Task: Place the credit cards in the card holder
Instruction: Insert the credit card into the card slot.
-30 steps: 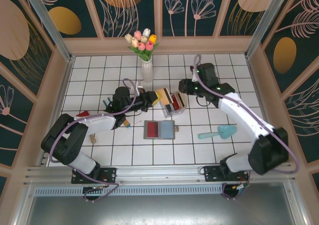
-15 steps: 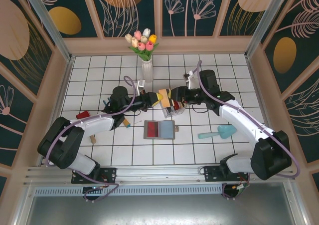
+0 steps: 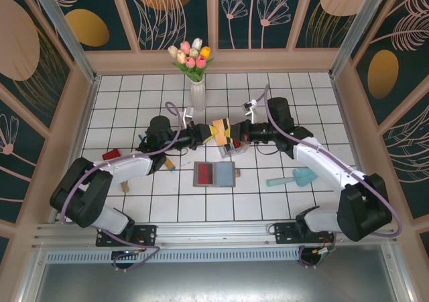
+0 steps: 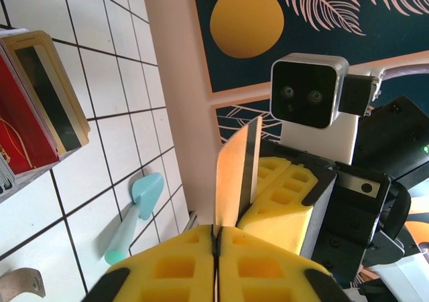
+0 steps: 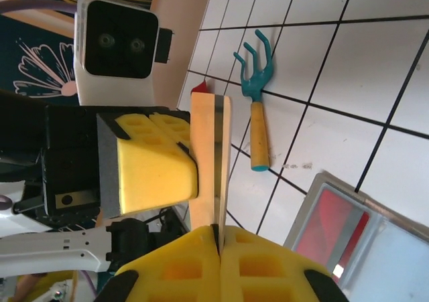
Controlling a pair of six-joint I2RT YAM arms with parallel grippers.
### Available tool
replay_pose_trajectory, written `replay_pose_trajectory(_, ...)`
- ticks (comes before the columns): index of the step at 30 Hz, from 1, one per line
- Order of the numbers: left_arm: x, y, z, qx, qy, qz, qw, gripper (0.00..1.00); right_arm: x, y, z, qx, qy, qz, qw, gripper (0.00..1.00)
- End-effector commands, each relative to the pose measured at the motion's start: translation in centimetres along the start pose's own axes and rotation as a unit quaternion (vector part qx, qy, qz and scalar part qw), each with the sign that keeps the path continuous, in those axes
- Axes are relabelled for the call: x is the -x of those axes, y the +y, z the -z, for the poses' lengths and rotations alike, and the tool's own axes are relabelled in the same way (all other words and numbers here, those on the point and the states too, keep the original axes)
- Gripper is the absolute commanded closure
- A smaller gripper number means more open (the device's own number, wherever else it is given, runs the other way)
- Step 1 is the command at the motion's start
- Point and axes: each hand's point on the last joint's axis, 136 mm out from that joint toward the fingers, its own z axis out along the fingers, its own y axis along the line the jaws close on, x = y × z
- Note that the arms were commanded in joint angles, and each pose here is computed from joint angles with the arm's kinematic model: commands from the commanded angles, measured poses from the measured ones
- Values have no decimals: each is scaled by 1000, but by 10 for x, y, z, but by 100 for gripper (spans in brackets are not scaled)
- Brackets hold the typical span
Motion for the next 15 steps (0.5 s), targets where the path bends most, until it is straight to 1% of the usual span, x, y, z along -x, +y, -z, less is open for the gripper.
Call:
replay_pose_trajectory(1, -4, -26, 2, -41, 6, -32, 999, 83, 3, -8, 4, -19, -26, 0, 999, 100)
replay_pose_trajectory(6, -7, -34, 5, -64, 5, -33, 997, 83, 1, -17, 3, -9, -37, -29, 999, 99)
replay_pose_trajectory(10, -10, -37, 7, -74, 9, -35, 997, 87, 0, -19, 2, -7, -43, -37, 998, 98)
replay_pose_trajectory(12, -11, -37, 8, -75, 12, -37, 996, 91, -1, -18, 2, 1, -44, -43, 998, 97)
replay_pose_trajectory(13, -12, -38, 8, -76, 13, -39, 996, 93, -2, -19, 1, 3, -43, -46, 998, 96)
replay_pose_trajectory(15, -12, -38, 9, -75, 11, -40, 996, 97, -2, -24, 2, -10, -46, -50, 998, 89)
